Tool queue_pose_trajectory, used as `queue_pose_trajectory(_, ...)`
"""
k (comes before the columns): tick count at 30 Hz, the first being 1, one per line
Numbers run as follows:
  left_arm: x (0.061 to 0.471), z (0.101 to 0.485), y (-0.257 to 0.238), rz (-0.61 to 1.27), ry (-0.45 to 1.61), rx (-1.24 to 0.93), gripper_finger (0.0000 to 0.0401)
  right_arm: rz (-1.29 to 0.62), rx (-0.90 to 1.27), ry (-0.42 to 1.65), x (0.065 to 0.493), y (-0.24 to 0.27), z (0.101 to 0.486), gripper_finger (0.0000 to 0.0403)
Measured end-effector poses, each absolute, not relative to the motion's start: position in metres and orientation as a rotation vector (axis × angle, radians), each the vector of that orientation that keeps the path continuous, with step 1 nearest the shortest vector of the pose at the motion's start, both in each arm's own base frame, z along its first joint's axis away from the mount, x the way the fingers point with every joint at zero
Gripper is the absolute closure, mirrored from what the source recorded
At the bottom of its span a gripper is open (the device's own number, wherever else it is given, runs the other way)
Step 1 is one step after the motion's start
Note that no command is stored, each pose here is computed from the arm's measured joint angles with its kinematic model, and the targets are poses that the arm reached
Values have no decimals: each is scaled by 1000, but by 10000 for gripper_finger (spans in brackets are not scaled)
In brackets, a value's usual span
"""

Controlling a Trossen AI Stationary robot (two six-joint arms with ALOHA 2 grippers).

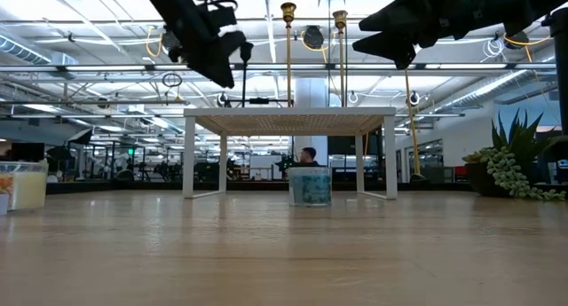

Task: Pick & Place candle stick holders
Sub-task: Put the yellow scented candle on the shelf

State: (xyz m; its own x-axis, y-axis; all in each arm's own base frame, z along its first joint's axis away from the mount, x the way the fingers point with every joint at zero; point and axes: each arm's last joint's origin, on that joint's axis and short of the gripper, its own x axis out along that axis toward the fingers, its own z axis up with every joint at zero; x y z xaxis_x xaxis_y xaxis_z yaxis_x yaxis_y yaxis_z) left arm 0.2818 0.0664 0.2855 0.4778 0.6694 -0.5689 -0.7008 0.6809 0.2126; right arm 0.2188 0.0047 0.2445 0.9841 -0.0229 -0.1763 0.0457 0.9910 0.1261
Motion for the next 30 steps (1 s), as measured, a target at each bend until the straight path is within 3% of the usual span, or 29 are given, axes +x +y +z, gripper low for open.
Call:
queue_pose_trajectory(18,239,296,-31,186,945,-139,302,-20,151,281,216,10,235,176)
queue_pose_trajectory(30,202,277,-91,135,1161,-161,302,71,142,295,214,30,234,177)
